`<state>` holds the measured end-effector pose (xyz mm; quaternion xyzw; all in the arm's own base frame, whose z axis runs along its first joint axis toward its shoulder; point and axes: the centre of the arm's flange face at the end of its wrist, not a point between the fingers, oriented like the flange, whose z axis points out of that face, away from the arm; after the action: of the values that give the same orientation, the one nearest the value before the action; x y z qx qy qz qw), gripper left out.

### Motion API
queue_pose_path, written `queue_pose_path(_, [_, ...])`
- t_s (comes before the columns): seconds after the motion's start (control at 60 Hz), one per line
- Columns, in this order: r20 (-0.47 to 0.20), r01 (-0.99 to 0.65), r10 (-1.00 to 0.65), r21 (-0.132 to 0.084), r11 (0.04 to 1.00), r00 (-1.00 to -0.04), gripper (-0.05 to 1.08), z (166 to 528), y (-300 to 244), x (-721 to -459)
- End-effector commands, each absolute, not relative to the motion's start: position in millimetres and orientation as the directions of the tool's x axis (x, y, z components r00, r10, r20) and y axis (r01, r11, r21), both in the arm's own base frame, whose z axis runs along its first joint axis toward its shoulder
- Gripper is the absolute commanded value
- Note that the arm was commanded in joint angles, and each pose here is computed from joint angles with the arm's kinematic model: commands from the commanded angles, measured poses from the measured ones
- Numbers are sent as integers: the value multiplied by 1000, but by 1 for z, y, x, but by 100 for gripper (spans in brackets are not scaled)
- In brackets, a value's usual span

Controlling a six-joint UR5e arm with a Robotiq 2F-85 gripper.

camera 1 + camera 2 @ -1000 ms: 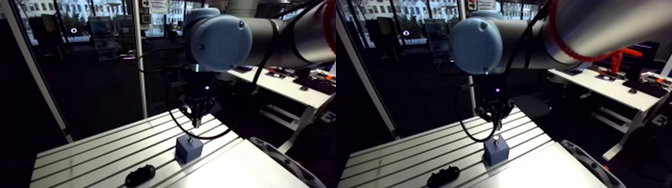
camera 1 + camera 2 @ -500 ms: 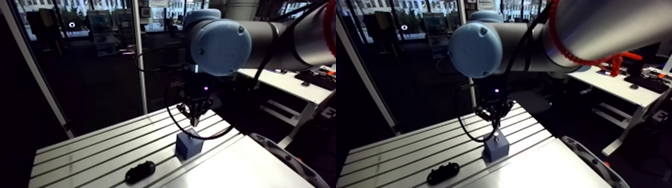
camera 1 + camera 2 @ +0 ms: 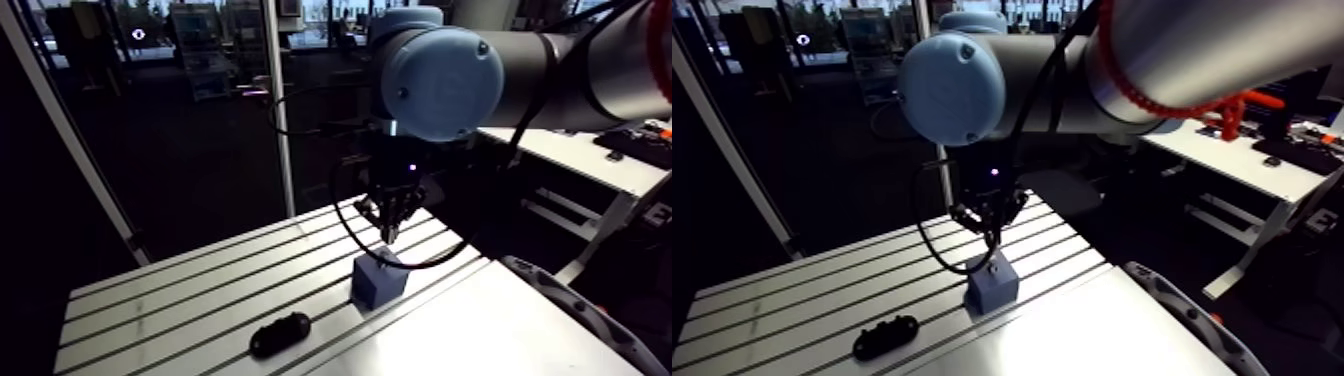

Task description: Pick up the M10 bolt and insert it into the hex recess until seated.

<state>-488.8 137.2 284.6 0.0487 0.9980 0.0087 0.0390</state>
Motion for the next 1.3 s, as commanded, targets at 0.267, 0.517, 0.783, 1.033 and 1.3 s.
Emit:
queue_pose_path(0.267, [-101,93,94,13,996,-990,108,275,135,-488])
queue_pose_path(0.517, [-107,93,94,12,996,-990,108,271,137,-491])
queue_pose_path(0.783, [-112,93,93,8,996,-989,108,268,137,-490])
queue_pose_path(1.033, [-115,93,93,7,996,-989,108,267,136,-489])
queue_pose_path(1.3, [-113,92,93,9,996,-989,108,267,137,-489])
